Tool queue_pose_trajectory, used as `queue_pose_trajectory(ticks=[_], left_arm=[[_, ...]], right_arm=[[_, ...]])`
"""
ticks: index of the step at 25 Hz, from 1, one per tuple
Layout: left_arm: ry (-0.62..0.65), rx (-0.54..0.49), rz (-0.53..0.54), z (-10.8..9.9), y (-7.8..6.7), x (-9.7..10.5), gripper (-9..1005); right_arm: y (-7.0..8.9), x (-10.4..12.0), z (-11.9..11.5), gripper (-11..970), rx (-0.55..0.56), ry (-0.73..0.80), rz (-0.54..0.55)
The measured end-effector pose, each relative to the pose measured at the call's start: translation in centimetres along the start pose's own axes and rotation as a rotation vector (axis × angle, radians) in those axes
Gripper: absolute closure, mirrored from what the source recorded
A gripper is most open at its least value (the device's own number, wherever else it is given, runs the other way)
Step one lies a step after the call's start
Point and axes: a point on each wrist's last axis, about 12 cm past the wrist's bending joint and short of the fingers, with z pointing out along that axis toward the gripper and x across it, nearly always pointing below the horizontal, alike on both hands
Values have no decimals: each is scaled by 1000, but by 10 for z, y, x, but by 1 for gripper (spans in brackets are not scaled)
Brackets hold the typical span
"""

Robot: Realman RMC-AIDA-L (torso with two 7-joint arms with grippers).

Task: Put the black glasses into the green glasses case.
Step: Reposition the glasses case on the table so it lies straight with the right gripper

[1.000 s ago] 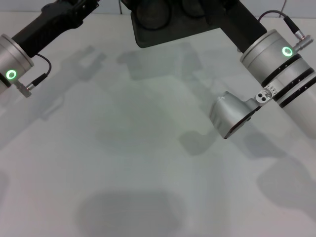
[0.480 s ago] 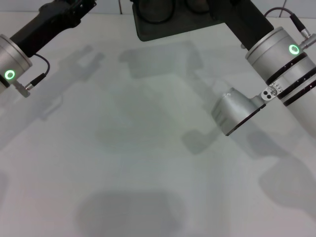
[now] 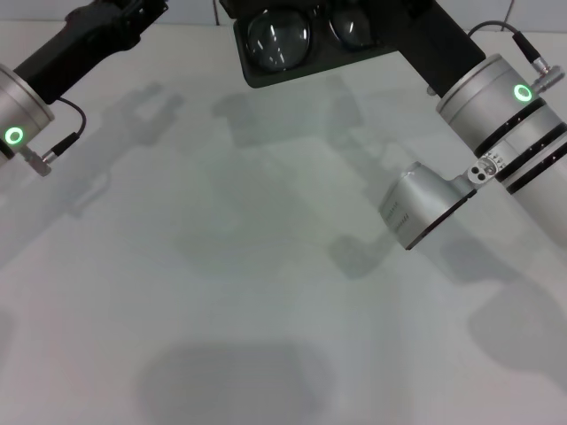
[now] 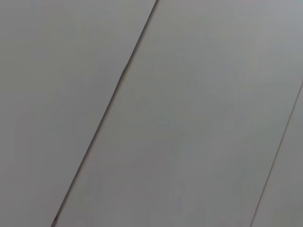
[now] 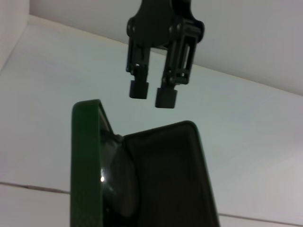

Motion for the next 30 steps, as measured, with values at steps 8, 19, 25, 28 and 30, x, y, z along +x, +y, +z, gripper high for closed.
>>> queue_pose_trajectory(ticks=[8, 19, 25, 28, 30], left_arm=[[-1, -4, -2, -2, 0, 1, 320], [-21, -24, 10, -6, 5, -4, 316], [-20, -13, 16, -2, 4, -5, 314], [-19, -13, 17, -2, 3, -4, 313], [-17, -14, 22, -3, 3, -4, 312]], right_arm=[[8, 2, -1, 873, -80, 25, 142], [34, -6, -16, 849, -352, 112, 422], [48, -9, -24, 835, -415, 82, 378], [50, -12, -26, 828, -422, 64, 364], [51, -13, -27, 824, -422, 61, 365]])
